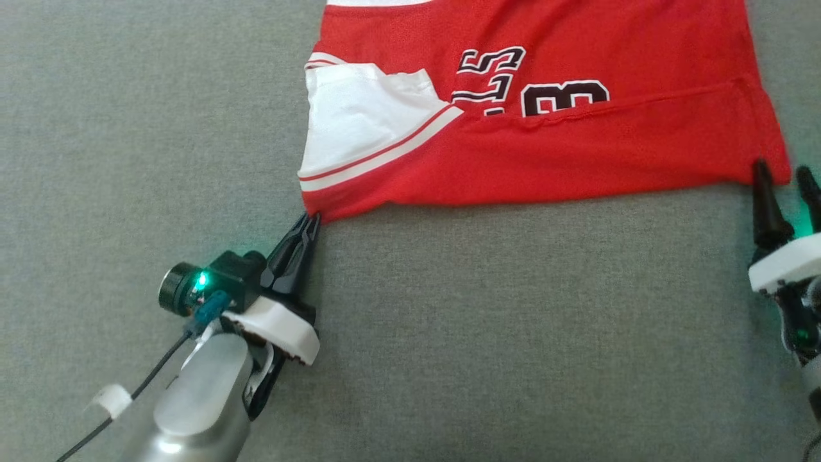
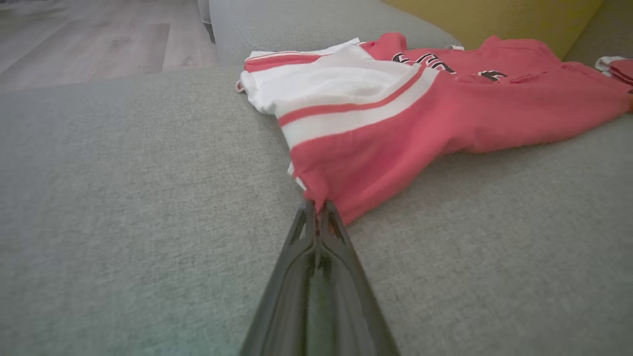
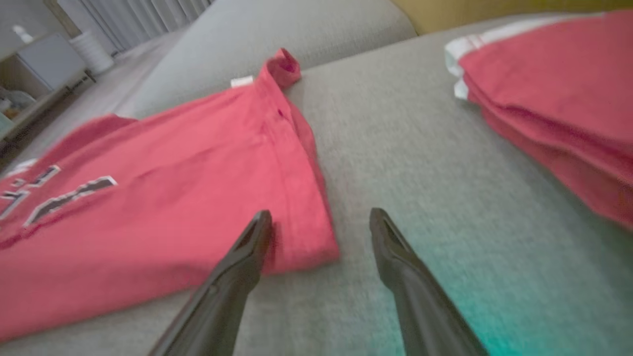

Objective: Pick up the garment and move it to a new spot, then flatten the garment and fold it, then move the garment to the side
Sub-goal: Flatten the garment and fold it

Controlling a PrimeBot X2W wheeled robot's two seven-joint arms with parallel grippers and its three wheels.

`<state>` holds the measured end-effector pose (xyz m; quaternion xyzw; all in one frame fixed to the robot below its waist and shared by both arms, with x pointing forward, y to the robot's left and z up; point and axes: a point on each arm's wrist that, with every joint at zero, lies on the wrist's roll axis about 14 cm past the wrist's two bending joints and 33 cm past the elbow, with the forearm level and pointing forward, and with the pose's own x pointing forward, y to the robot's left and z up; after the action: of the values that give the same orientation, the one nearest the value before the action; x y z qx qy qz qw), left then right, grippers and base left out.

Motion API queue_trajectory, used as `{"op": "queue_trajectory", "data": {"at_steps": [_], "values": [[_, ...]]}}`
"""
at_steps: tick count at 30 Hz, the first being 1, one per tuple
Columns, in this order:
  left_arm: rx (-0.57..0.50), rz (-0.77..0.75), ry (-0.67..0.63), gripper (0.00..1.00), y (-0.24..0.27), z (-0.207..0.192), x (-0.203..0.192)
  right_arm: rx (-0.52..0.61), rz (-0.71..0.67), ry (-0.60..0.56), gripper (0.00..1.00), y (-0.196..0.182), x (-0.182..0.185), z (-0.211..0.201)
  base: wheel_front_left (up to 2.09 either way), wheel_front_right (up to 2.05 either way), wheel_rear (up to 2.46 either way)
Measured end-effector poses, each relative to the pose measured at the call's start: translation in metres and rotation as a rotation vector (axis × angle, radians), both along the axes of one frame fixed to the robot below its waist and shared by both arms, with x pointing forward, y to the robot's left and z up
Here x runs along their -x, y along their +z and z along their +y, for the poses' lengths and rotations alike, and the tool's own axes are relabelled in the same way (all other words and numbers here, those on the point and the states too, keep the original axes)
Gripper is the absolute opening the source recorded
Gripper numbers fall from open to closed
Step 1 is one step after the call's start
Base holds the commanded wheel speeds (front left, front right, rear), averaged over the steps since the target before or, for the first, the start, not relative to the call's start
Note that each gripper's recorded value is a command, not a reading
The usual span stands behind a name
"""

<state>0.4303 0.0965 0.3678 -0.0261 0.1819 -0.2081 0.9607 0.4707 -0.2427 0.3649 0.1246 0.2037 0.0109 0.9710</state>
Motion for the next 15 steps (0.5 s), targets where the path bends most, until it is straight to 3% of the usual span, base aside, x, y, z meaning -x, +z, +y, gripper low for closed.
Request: {"op": "queue_trajectory", "data": {"at_steps": [3,4,6,15], "values": [[-0.013,-0.011,0.005,0.0,0.003,0.008,0.007,0.011,0.069,0.014,1.0,-0.011,0.006,0.001,0.0,0.0,0.0],[-0.012,-0.013,0.006,0.0,0.004,0.009,0.009,0.01,0.073,0.019,0.61,-0.011,0.006,0.002,0.0,0.0,0.0],[-0.007,-0.015,0.003,0.0,0.005,0.008,0.013,0.009,0.073,0.025,0.0,-0.01,0.007,0.004,0.0,0.0,0.0],[-0.005,-0.021,-0.018,0.0,0.013,0.009,0.033,0.02,0.057,0.048,0.0,0.001,0.015,0.005,0.0,0.0,0.0]]}}
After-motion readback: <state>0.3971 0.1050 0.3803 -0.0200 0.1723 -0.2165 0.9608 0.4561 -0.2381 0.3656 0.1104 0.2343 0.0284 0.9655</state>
